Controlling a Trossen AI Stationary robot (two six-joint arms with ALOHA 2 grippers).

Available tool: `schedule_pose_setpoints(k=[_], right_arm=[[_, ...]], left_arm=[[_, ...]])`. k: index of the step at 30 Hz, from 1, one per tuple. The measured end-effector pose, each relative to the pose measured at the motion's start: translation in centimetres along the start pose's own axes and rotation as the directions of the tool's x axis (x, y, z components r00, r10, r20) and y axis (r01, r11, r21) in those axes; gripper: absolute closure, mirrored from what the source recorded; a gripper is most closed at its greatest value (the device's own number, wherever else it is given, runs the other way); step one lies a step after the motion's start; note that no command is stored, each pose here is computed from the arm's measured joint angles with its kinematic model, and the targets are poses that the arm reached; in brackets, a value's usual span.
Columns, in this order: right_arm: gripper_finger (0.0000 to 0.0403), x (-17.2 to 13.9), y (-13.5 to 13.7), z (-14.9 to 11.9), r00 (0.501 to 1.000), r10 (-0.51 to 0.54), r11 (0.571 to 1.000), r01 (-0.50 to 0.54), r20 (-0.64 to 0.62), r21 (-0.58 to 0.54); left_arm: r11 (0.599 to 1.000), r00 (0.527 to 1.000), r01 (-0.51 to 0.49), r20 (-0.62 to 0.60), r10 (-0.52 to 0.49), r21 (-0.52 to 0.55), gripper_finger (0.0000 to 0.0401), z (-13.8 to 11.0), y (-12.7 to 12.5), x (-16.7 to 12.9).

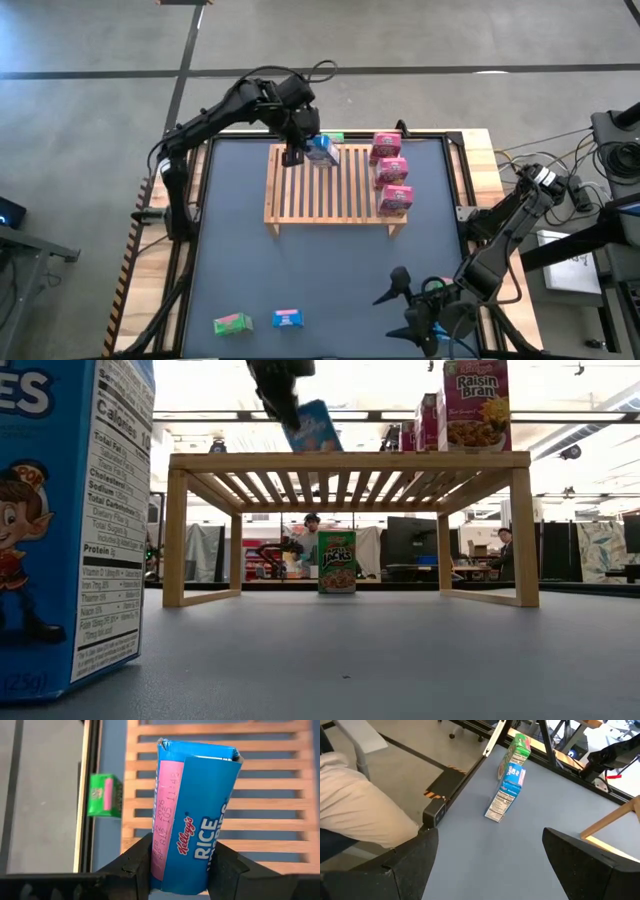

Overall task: Stack cereal on shelf
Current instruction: Put the top left blue cereal box on the shelf

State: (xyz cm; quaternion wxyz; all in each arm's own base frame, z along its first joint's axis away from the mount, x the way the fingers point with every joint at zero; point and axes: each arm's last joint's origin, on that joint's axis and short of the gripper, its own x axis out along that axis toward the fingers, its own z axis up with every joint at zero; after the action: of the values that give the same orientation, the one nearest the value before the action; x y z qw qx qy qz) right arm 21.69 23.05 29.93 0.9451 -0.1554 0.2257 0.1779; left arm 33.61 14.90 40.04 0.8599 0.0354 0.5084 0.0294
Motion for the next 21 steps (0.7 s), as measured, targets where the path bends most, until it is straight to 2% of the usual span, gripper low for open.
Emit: schedule_pose_setpoints(k=[13, 21], right_arm=[[0.0055, 0.1, -0.1, 0.0, 1.000, -0.004, 1.000, 0.004, -0.001, 0.014], [0.0055, 0.1, -0.1, 0.0, 1.000, -0.004, 1.000, 0.004, -0.001, 0.014]], left_arm=[[1.000, 1.000, 0.010, 0.000, -0.010, -0.004, 0.0274, 0.5, 0.6, 1.8], [0.998, 0.998, -0.059, -0.015, 0.058, -0.021, 0.0247, 0.6, 1.1, 2.3]])
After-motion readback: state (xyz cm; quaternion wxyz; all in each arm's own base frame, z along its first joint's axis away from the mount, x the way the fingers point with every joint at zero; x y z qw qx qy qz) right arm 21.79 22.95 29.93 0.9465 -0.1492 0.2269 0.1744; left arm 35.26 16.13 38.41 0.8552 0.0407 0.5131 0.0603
